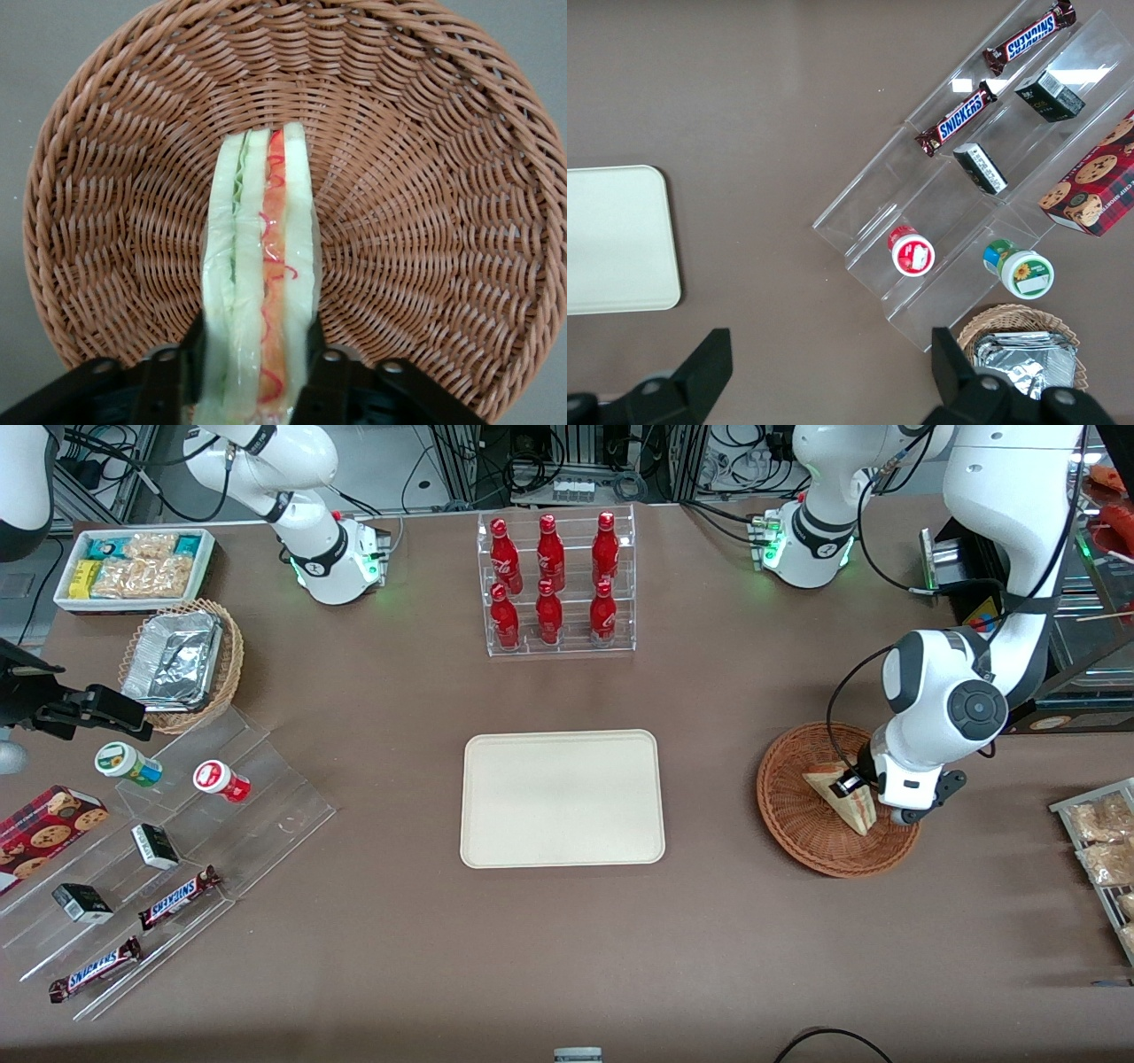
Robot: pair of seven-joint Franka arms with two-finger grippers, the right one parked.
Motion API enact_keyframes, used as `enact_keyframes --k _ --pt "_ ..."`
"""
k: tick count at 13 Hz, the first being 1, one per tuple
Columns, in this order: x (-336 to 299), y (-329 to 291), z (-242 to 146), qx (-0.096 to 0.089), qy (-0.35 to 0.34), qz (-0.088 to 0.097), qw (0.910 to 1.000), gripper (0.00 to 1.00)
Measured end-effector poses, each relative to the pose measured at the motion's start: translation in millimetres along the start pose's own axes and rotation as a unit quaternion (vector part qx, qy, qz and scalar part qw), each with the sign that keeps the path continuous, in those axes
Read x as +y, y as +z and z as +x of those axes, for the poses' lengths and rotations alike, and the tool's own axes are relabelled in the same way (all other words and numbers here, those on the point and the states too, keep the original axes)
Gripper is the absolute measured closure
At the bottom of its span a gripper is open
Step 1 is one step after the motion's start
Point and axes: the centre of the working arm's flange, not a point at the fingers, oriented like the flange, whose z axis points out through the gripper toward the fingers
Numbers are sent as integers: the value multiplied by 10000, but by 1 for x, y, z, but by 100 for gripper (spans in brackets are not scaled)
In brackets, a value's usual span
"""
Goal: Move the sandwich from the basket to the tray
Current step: 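Lower the left gripper and grasp the wrapped sandwich in the basket, then lift the sandwich and carry it over the cream tray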
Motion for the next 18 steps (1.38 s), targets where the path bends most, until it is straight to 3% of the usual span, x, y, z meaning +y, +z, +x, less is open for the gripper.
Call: enact_keyframes --k 5,6,9,13,18 --pt "4 -10 2 13 28 11 10000 79" --pt "10 -21 1 -18 114 94 9999 85" --pt "50 -72 -15 -39 576 399 9975 85" --pt "134 -109 -83 222 1277 270 9912 85" --pt "235 -105 -180 350 2179 127 9753 85"
